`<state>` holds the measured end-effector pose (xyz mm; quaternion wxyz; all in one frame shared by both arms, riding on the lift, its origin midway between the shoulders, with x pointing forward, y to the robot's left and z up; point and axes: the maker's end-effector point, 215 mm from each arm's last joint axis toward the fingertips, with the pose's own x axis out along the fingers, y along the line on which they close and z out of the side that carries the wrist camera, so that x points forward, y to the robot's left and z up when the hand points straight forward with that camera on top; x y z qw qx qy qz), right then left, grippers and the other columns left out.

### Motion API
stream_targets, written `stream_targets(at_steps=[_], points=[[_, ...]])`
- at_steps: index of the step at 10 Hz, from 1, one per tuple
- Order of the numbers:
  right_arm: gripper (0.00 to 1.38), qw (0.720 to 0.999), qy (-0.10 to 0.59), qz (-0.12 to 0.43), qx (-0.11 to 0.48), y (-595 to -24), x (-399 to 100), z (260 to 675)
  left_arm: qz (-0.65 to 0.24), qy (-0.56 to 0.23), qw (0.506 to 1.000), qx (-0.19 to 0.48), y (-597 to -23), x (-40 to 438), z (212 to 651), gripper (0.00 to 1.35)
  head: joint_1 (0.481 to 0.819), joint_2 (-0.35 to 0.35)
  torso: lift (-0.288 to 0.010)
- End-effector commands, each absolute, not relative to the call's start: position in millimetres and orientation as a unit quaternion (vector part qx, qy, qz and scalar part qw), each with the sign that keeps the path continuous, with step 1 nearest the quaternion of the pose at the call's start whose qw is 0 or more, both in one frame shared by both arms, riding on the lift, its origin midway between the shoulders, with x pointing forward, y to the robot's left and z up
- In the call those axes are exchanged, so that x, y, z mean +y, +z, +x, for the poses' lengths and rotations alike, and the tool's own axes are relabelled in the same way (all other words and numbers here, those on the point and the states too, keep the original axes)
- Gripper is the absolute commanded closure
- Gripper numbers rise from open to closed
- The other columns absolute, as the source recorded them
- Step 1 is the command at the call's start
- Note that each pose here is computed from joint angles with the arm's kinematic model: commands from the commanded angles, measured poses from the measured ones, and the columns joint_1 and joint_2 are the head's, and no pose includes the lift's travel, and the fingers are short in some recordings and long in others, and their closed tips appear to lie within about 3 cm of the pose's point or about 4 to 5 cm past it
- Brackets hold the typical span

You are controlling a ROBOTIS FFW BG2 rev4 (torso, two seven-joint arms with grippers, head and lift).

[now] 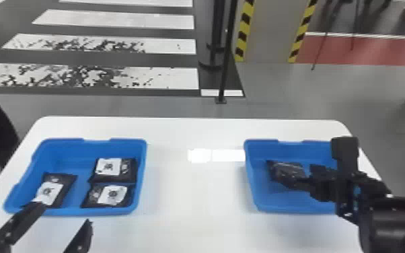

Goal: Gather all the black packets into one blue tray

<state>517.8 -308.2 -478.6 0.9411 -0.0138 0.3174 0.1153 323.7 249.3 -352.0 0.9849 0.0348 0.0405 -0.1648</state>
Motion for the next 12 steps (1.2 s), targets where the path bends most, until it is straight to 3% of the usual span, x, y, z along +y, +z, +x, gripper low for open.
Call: stream_targets(at_steps=[1, 4, 6, 7, 8, 9, 12], points=[[0.13, 0.935, 0.12, -0.01, 0.335, -487, -313, 530, 0.033, -0.169, 0.984, 0.041, -353, 246, 325, 0.22, 0.695, -0.076, -0.11], [0.18, 0.918, 0.125, 0.019, 0.376, -513, -317, 533, 0.031, -0.169, 0.984, 0.043, -356, 246, 327, 0.22, 0.695, -0.09, -0.11], [0.62, 0.907, 0.131, 0.04, 0.399, -532, -320, 534, 0.031, -0.171, 0.984, 0.045, -357, 245, 328, 0.22, 0.695, -0.092, -0.11], [0.69, 0.905, 0.131, 0.043, 0.403, -533, -320, 535, 0.03, -0.173, 0.983, 0.043, -357, 244, 329, 0.23, 0.695, -0.092, -0.11], [0.96, 0.906, 0.13, 0.043, 0.4, -530, -322, 538, 0.03, -0.174, 0.983, 0.045, -358, 244, 329, 0.23, 0.695, -0.096, -0.11], [1.08, 0.908, 0.129, 0.043, 0.396, -526, -323, 539, 0.029, -0.175, 0.983, 0.046, -360, 243, 329, 0.23, 0.695, -0.099, -0.11], [1.1, 0.922, 0.116, 0.012, 0.369, -507, -338, 532, 0.035, -0.183, 0.981, 0.044, -359, 240, 332, 0.23, 0.695, -0.107, -0.11]])
